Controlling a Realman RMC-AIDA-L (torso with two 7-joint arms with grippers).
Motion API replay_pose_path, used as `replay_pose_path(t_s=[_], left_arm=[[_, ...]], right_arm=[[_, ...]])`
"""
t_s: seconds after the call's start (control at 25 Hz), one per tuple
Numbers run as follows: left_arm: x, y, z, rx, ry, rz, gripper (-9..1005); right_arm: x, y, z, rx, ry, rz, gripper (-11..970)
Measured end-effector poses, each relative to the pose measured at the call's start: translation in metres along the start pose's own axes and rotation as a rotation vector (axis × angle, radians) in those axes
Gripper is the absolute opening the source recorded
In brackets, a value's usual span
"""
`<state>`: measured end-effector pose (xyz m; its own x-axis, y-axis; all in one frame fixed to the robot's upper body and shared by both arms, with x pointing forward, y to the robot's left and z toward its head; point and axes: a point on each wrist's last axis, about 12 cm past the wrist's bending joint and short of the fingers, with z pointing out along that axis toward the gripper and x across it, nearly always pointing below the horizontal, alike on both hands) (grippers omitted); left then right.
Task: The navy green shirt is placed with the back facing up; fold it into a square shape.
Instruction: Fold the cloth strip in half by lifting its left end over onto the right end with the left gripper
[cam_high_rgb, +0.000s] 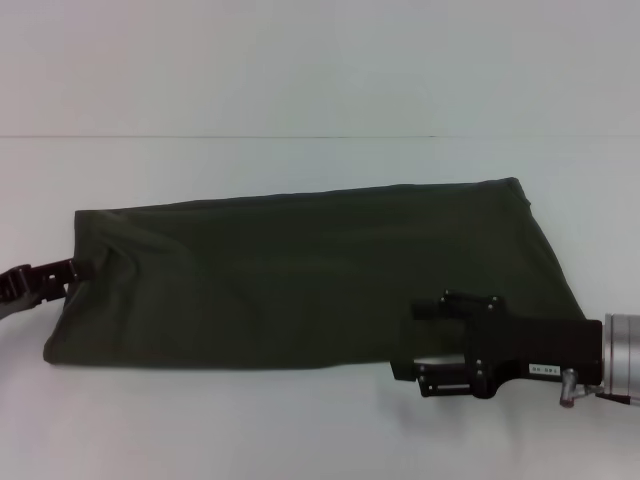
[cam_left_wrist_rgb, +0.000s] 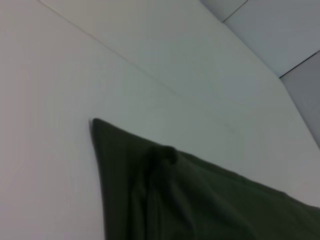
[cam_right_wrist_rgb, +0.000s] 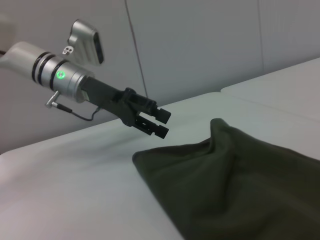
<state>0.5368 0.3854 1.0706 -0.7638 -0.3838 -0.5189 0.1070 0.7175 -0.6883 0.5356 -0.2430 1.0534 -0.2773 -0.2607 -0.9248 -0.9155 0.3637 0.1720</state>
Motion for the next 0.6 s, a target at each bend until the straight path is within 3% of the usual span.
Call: replay_pose_path(t_s=[0.32, 0.6], left_arm=[[0.0066, 0.0004, 0.0, -0.017, 0.081, 0.005, 741], [0.0041, 0.0039, -0.0066, -0.045, 0.059, 0.02, 742]], right_arm=[[0.0037, 0.0018, 0.0007, -0.001, 0.015, 0.001, 916], [0.0044, 0.003, 0.0019, -0.006, 0.017, 0.003, 915]])
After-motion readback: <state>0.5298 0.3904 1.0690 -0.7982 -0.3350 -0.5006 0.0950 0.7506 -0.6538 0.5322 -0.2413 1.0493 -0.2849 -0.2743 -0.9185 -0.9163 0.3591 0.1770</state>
